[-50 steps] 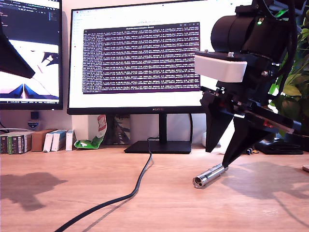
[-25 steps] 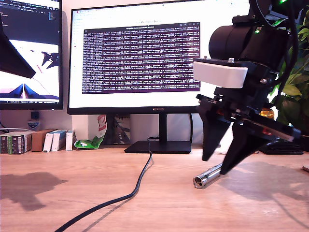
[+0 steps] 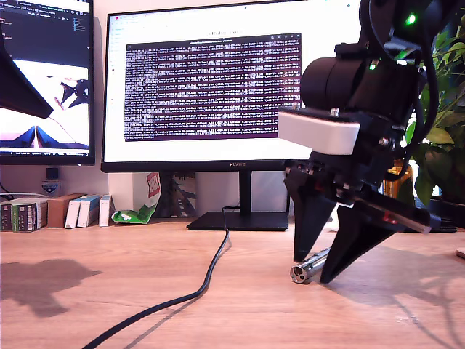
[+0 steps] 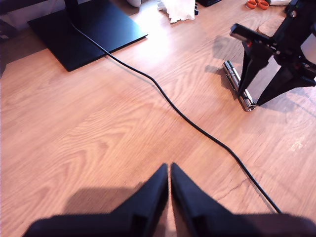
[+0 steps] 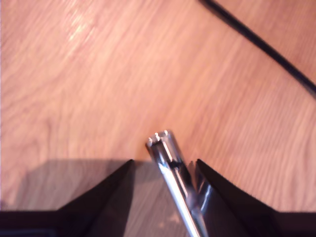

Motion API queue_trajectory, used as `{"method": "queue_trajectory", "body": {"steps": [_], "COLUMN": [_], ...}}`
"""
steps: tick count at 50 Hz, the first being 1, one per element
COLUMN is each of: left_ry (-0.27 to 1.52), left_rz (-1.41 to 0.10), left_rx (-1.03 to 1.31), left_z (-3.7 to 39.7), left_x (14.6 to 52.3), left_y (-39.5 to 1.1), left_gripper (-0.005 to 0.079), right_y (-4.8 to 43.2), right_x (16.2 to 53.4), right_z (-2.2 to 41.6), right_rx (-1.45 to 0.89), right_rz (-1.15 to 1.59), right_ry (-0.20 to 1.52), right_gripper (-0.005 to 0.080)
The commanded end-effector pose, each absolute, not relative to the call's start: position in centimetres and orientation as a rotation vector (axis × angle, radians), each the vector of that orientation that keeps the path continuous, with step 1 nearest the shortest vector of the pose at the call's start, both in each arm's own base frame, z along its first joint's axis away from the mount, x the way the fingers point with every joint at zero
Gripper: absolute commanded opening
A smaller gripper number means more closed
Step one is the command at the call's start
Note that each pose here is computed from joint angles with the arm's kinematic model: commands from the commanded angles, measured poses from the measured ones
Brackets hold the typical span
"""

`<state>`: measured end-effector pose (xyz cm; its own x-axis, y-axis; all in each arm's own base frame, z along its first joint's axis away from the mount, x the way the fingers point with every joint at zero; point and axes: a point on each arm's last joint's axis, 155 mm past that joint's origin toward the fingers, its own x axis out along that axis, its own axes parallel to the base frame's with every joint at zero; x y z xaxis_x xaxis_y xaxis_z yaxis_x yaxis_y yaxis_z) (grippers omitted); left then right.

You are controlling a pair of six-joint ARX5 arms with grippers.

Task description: Pick the metallic laser pointer with your right arm, pass it to your left arm, then place it down to the left side of the table

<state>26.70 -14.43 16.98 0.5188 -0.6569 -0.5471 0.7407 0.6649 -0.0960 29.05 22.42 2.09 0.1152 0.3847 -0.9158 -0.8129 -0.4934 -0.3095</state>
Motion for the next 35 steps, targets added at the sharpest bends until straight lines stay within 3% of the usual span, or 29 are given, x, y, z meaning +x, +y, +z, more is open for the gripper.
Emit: {"method": "queue_trajectory", "body": {"steps": [1, 35], "left_ry": [0.583, 0.588], "left_rz": [-0.847, -0.847], "left_rx": [0.154, 0.150], "left_z": [17.2, 17.1], "left_x": [26.6, 26.6], "left_y": [-14.6, -14.6], "left_gripper": [-0.0009, -0.0009], "right_y": [23.2, 23.2], "right_x": [29.7, 29.2], "right_z": [2.7, 1.7], "right_rx": [-1.429, -1.399], "right_rz": [1.564, 1.614], "right_ry": [0.420, 0.467], "right_gripper": [0.0253, 0.0219]}}
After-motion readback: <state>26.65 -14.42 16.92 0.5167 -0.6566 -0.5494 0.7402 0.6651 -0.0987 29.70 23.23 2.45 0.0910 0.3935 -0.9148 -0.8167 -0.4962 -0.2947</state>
